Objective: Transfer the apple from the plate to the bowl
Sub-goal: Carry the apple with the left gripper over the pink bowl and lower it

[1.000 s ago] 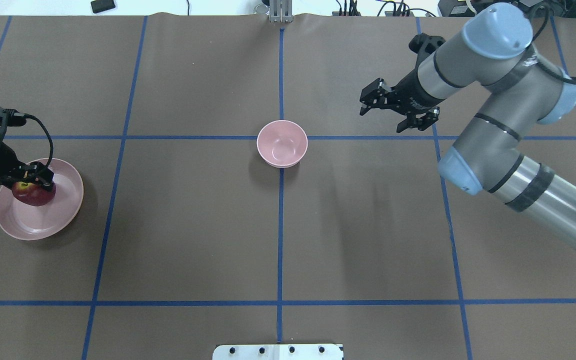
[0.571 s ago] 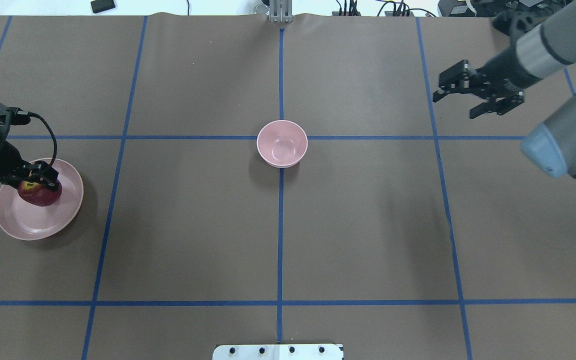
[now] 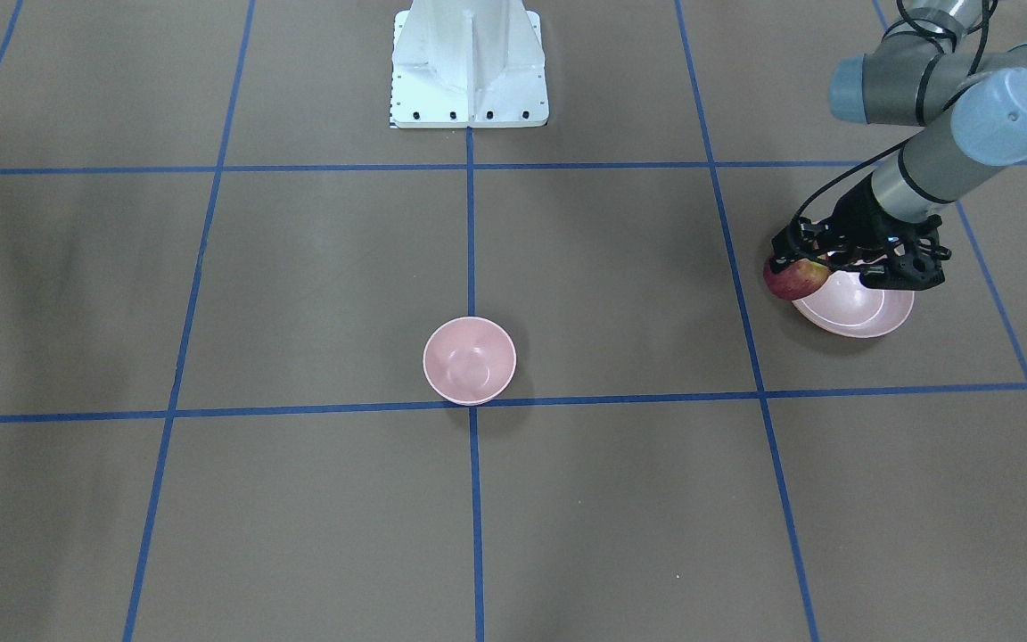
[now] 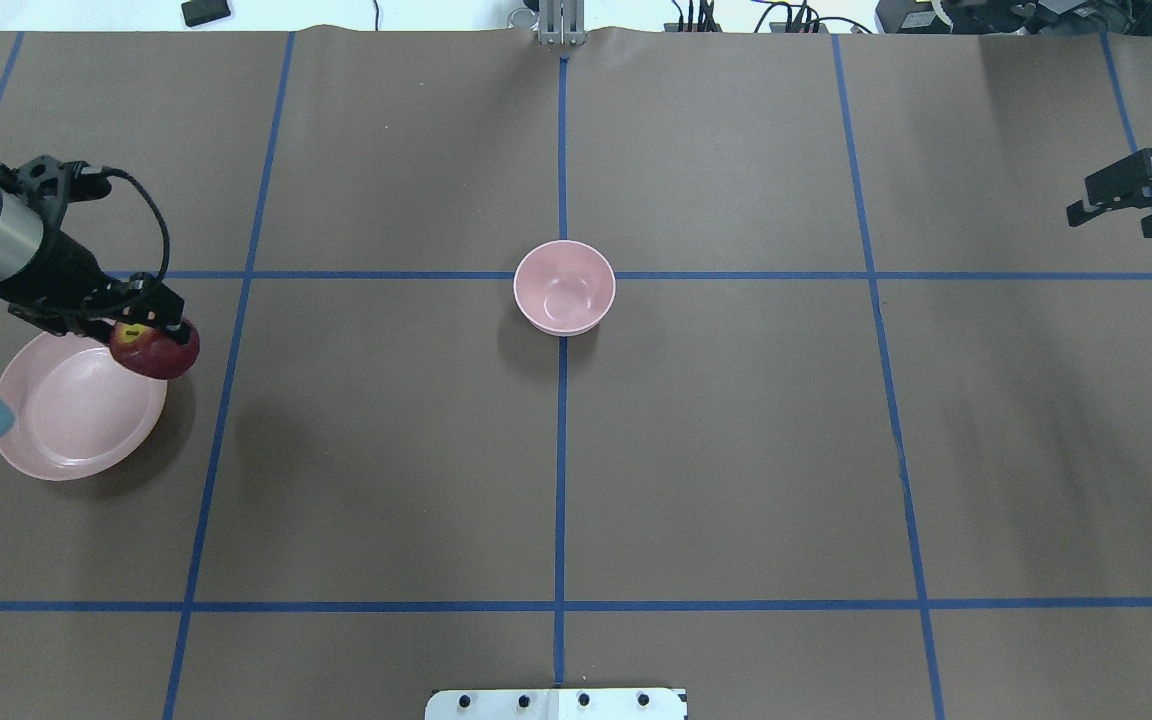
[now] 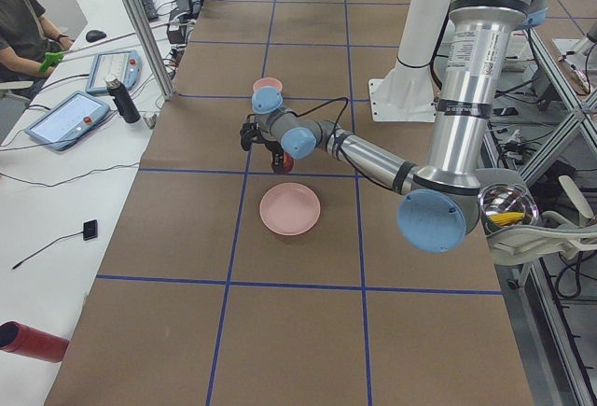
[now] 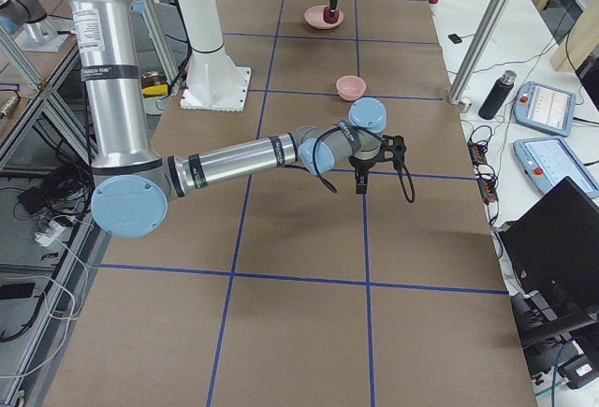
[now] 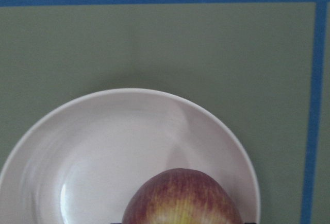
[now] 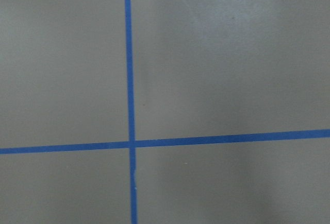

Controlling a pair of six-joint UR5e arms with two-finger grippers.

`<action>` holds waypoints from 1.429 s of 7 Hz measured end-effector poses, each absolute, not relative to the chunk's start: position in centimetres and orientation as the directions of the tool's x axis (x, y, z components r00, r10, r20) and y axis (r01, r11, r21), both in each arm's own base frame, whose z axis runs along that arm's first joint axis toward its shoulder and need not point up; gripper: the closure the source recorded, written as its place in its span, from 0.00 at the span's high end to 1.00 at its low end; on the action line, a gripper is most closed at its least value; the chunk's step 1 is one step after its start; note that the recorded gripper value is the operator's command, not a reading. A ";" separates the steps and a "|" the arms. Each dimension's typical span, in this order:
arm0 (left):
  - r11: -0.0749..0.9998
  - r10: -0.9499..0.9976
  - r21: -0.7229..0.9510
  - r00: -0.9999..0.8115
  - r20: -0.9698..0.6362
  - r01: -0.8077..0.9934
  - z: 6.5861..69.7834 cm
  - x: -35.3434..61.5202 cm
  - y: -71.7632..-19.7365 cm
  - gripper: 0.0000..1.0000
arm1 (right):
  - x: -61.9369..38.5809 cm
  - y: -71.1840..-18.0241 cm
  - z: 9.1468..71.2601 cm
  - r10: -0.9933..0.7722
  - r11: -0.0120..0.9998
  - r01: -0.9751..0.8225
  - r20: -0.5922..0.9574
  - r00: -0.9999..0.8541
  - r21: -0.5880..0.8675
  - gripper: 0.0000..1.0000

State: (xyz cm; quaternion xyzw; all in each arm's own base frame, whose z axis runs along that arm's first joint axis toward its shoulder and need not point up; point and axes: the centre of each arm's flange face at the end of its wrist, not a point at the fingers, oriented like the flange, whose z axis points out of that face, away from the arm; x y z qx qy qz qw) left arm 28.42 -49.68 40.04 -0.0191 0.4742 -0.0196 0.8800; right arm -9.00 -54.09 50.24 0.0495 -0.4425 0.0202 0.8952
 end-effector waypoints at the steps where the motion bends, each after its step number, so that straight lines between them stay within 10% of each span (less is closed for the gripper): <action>1: 0.996 -0.095 -0.079 0.519 -0.850 0.053 35.0 30.5 -50.8 0.00 | -7.3 -54.3 51.6 -0.053 0.993 -0.043 0.743 0.667 0.110 1.00; 6: 0.963 -0.241 -0.133 0.522 -0.818 0.236 14.2 50.1 -55.8 0.00 | -5.2 -53.9 54.0 -0.165 0.984 0.080 0.639 0.751 0.159 1.00; 10: 0.948 -0.273 -0.114 0.575 -0.771 0.297 11.0 58.8 -55.7 0.00 | -5.5 -53.4 54.3 -0.161 0.986 0.086 0.665 0.729 0.145 1.00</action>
